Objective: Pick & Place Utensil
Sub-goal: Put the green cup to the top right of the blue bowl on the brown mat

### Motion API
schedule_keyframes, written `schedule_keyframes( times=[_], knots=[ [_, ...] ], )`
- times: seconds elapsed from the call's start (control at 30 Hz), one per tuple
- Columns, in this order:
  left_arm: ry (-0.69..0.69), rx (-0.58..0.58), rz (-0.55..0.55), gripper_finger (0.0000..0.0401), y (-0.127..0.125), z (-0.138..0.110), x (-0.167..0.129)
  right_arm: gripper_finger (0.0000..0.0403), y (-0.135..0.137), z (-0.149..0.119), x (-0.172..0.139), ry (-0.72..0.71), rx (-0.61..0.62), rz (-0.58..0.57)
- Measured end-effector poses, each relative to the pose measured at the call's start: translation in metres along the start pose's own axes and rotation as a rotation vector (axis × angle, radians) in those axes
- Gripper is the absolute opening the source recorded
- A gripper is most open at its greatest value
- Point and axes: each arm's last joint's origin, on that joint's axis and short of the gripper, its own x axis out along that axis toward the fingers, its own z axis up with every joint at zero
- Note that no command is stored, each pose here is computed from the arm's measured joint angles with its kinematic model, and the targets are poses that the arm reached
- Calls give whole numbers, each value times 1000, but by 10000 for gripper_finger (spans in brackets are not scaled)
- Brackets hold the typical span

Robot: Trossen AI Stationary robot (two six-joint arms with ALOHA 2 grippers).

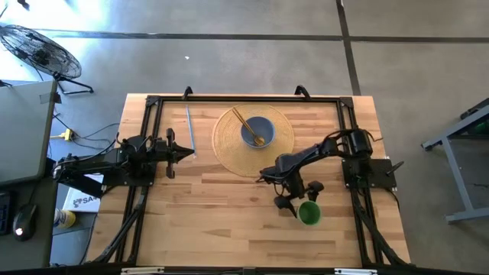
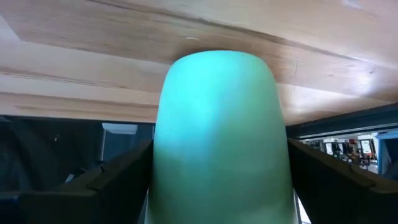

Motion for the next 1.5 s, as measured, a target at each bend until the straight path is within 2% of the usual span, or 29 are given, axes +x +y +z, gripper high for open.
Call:
schedule_keyframes(
  times=[0.13,0.87,0.9,0.97,1.1,1.27,1.5],
  knots=[
    [0,0,0,1,0,0,0,331,0,1,0,-34,-53,-16],
    [0,0,0,1,0,0,0,339,2,3,-1,-108,-105,-29],
    [0,0,0,1,0,0,0,344,3,4,0,-117,-110,-27],
    [0,0,0,1,0,0,0,358,6,10,0,-224,-147,-55],
    [0,0,0,1,0,0,0,377,9,12,-1,-256,-138,-29],
    [0,0,0,1,0,0,0,378,14,12,-4,-223,-158,27],
    [0,0,0,1,0,0,0,379,31,1,-20,-301,-271,27]
  ],
)
